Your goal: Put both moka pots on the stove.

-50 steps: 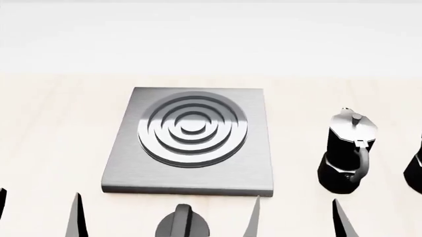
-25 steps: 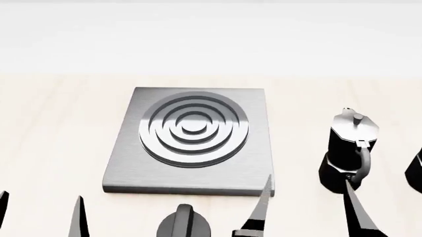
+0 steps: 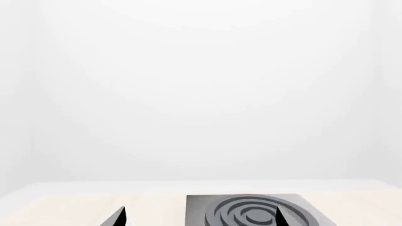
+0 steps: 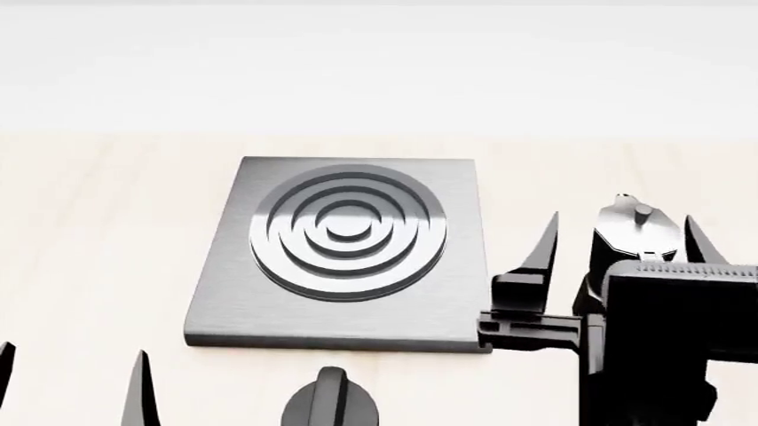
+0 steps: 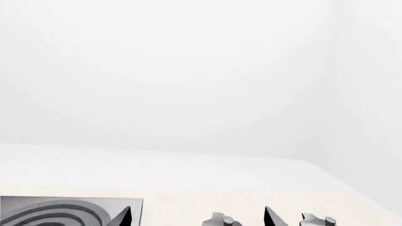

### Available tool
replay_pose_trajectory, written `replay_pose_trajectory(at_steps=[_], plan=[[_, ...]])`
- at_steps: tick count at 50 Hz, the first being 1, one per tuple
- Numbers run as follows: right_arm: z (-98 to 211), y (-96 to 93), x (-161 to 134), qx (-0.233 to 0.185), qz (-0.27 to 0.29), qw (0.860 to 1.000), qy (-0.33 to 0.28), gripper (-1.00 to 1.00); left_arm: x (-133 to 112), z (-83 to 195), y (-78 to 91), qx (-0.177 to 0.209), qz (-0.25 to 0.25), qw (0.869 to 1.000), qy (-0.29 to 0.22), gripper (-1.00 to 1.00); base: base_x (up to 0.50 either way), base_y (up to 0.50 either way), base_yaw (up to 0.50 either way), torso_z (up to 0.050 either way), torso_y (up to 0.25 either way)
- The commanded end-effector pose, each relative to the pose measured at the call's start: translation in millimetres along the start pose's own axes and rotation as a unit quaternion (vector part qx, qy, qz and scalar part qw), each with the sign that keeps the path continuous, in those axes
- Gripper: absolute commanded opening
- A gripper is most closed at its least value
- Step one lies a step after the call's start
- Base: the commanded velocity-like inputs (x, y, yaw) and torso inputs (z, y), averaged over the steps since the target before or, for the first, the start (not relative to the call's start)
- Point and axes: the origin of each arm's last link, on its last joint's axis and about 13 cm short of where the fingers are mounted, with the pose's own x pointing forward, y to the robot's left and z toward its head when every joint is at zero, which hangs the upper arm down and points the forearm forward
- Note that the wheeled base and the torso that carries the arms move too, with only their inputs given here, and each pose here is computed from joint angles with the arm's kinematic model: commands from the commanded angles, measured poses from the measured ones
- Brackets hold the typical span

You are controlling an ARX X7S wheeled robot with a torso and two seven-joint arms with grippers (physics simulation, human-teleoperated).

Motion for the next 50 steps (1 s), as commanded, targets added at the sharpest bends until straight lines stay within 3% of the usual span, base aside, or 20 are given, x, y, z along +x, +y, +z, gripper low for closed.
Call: replay_pose_trajectory(at_steps=[1, 9, 16, 17, 27, 40, 50], plan=[[6.3, -18.1, 27.4, -0.031, -0.010, 0.999, 0.036, 1.00, 0.6, -1.2, -0.3, 0.001, 0.000, 1.000, 0.002, 1.00, 0.00, 0.00, 0.00, 0.000, 0.000], [5.7, -30.6, 46.7, -0.059, 0.018, 0.994, 0.092, 1.00, 2.8, -1.3, 1.2, 0.001, 0.001, 1.000, 0.003, 1.00, 0.00, 0.00, 0.00, 0.000, 0.000], [2.9, -37.1, 64.2, -0.034, 0.039, 0.990, 0.133, 1.00, 2.7, -2.3, 0.2, 0.002, 0.002, 1.000, 0.003, 1.00, 0.00, 0.00, 0.00, 0.000, 0.000], [-3.3, -38.6, 69.0, -0.054, 0.035, 0.987, 0.144, 1.00, 2.6, -1.8, 0.6, 0.002, 0.003, 1.000, 0.003, 1.00, 0.00, 0.00, 0.00, 0.000, 0.000], [-15.9, -43.8, 78.5, -0.034, 0.060, 0.976, 0.206, 1.00, 3.0, -0.4, 3.5, 0.000, 0.007, 1.000, 0.001, 1.00, 0.00, 0.00, 0.00, 0.000, 0.000], [-19.1, -48.1, 77.3, -0.057, 0.074, 0.968, 0.233, 1.00, 3.0, 0.9, 4.8, 0.000, 0.008, 1.000, 0.000, 1.00, 0.00, 0.00, 0.00, 0.000, 0.000], [-23.1, -51.6, 81.1, -0.050, 0.074, 0.965, 0.246, 1.00, 4.2, 0.7, 4.9, 0.000, 0.008, 1.000, 0.000, 1.00, 0.00, 0.00, 0.00, 0.000, 0.000]])
